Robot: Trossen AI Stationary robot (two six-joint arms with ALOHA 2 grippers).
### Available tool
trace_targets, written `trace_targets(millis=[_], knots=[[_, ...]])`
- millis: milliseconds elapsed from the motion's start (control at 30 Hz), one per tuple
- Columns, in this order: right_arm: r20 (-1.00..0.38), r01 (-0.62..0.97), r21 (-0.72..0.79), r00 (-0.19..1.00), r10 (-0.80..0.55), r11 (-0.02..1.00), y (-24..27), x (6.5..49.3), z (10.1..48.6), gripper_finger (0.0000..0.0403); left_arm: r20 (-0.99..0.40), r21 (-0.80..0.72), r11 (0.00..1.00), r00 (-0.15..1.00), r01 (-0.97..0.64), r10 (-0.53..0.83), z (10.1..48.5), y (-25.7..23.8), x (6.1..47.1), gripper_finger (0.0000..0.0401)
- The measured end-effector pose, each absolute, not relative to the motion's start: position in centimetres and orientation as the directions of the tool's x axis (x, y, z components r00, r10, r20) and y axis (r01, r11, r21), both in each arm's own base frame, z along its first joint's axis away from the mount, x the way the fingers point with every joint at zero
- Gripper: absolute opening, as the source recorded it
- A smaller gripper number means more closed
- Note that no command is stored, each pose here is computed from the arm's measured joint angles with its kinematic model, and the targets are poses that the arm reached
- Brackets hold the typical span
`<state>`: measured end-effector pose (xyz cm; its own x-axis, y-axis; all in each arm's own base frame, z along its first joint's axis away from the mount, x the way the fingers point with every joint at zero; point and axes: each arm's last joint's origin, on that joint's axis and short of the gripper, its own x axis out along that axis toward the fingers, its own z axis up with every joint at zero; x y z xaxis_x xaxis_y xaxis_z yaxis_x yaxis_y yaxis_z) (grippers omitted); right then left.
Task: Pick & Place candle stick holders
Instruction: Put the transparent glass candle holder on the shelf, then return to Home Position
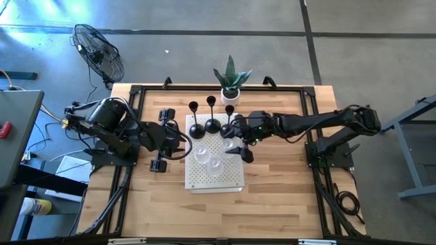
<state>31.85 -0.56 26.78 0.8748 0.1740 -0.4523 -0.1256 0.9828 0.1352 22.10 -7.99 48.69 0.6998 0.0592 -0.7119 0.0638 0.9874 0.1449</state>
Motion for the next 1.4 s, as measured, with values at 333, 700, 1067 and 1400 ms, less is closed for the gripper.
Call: trace_targets(millis=[333,700,1067,1400], knots=[[-0.422,-0.094,0.11,0.897,0.133,0.989,-0.6,29.2,29.7,0.0307,-0.712,0.151,0.986,0.699,0.064,0.064,48.7,-8.0,22.1,0.0119],[-0.317,-0.074,0.211,0.938,0.139,0.975,-0.4,24.7,33.9,0.0307,-0.734,0.154,0.986,0.675,0.065,0.07,48.4,-7.9,21.9,0.0119],[-0.166,-0.081,0.319,0.976,0.14,0.944,-0.2,19.8,37.4,0.0307,-0.754,0.31,0.95,0.604,-0.022,0.26,45.9,-7.8,22.9,0.0119],[-0.007,-0.082,0.297,0.996,0.088,0.951,-0.1,12.5,40.1,0.0273,-0.746,0.393,0.919,0.585,0.0,0.319,46.0,-7.5,22.3,0.0025]])
